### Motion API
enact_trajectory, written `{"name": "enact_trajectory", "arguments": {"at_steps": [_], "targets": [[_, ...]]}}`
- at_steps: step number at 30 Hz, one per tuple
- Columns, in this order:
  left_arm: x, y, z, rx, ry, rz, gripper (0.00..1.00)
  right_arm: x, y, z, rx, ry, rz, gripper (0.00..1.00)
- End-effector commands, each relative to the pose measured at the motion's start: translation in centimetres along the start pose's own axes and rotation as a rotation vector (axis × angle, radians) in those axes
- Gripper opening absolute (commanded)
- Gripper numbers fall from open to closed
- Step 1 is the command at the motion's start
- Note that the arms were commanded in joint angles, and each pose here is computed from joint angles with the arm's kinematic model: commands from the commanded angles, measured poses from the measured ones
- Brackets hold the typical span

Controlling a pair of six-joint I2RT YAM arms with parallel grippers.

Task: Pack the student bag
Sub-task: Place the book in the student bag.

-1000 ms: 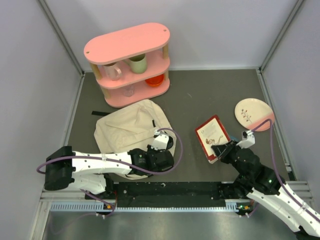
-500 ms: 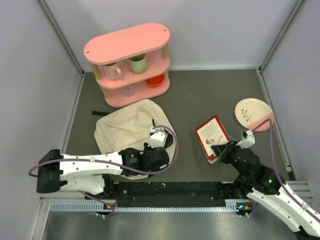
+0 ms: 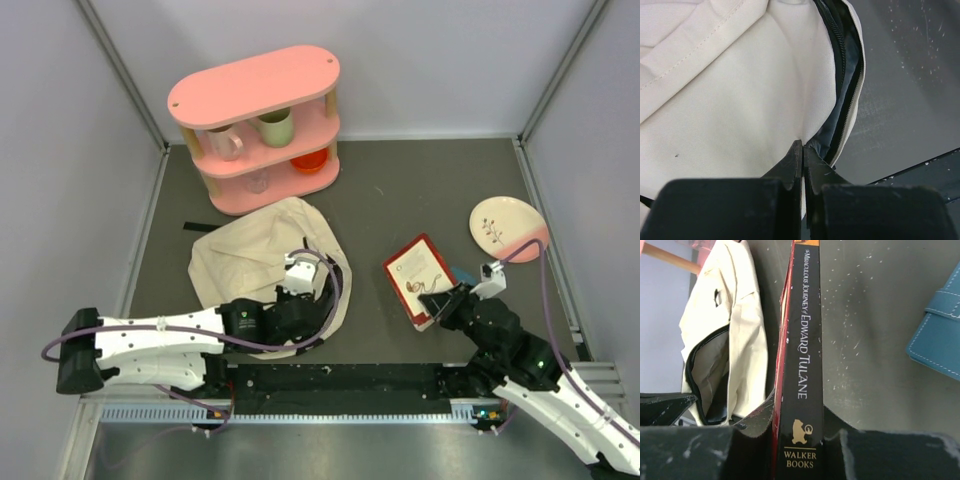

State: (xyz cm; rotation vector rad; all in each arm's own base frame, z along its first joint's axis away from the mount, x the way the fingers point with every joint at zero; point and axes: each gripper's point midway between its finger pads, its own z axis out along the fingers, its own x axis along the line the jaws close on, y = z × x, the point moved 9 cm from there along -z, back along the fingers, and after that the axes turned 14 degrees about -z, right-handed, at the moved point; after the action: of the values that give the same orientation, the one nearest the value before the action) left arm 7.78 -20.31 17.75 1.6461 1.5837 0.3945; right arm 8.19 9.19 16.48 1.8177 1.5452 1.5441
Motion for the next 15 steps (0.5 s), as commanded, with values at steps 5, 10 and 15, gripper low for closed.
{"name": "enact_trajectory", "arguments": {"at_steps": [5,10,15], "targets": [[0.1,4.2,-2.9,-0.17,-0.029,-0.079,0.0,3.7,4.4,-4.4,-0.099,0.284,0.003,0.0],[-0.6,8.3,-4.2,-0.266,-0.079,-0.074,0.0,5.0,5.6,-5.7,-0.058,0.36,-0.09,0.0],[-1.5,13.5,-5.5,-0.338,-0.108,-0.092,0.0,7.0,5.6,-6.1,0.06,0.491,-0.121,0.0]]}}
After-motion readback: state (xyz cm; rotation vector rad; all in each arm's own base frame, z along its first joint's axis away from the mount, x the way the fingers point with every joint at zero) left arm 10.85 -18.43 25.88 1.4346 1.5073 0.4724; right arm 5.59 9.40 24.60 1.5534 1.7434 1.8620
